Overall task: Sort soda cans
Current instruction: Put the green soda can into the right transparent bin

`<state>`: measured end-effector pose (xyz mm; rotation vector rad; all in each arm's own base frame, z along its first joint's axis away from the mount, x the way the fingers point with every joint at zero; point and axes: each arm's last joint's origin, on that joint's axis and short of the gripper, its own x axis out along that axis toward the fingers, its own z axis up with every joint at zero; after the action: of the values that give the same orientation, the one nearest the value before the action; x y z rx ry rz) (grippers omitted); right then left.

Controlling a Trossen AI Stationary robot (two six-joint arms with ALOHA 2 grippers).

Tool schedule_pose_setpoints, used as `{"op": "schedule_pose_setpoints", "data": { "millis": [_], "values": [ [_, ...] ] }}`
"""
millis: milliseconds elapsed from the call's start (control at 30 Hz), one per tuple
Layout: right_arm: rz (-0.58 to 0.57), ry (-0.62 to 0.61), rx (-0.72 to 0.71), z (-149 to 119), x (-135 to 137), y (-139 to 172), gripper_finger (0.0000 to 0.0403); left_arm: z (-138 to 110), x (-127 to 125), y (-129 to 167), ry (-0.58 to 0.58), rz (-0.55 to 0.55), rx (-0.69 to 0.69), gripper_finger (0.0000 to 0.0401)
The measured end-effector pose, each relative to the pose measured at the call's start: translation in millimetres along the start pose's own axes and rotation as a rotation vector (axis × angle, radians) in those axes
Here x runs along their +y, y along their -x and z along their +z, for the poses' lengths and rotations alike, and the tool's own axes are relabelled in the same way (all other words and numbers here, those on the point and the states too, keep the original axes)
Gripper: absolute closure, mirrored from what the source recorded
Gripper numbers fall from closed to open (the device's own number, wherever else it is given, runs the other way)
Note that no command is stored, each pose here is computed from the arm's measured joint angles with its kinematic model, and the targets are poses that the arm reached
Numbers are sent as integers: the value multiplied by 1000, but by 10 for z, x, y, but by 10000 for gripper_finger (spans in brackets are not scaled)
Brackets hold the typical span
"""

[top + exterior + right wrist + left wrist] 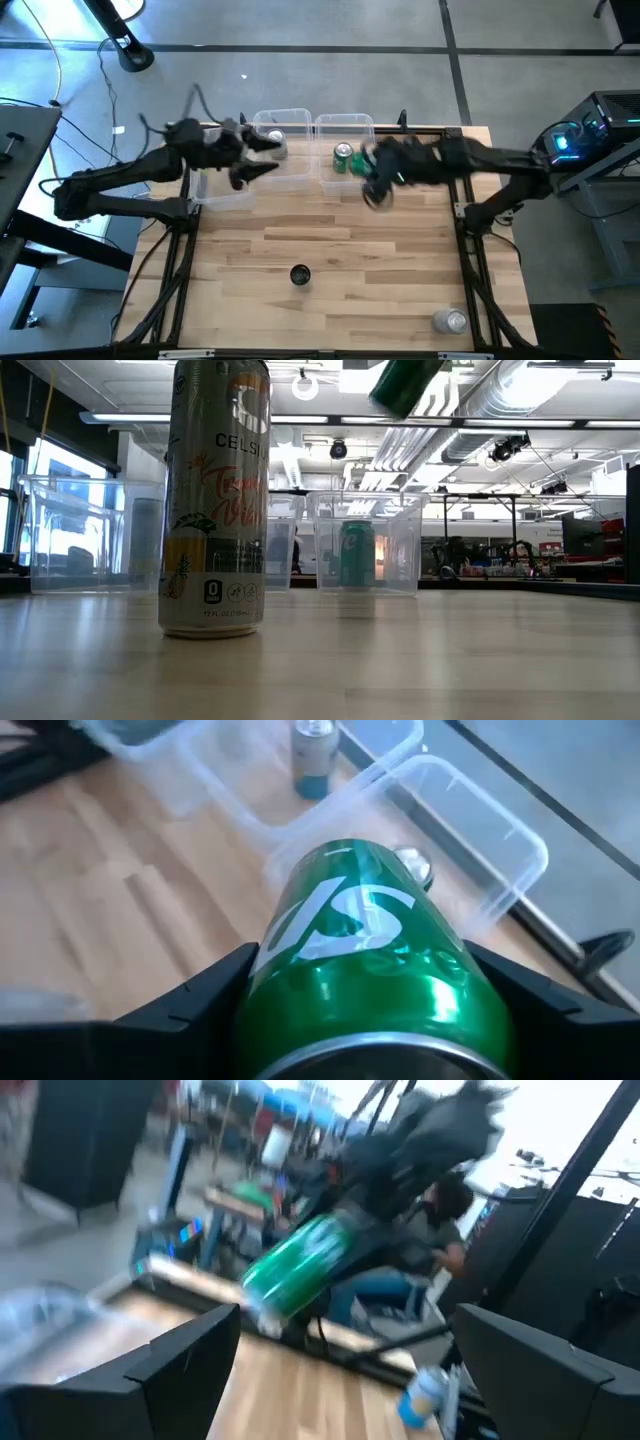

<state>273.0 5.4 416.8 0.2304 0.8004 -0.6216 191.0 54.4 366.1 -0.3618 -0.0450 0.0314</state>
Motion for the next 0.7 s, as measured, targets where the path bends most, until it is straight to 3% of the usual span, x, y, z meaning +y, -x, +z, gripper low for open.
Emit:
{"op": "schedule_pose_setpoints", "data": {
  "millis": [133,367,700],
  "values": [
    [-3,29,120,212,-248,-499,126,135,-63,190,-41,-1,-70,44],
    [-8,80,371,274,-553,-1299,126,83,-102,371,-16,30,4,44],
    [88,168,570,173,-650,-1913,126,8,-48,360,58,131,54,44]
  ]
}}
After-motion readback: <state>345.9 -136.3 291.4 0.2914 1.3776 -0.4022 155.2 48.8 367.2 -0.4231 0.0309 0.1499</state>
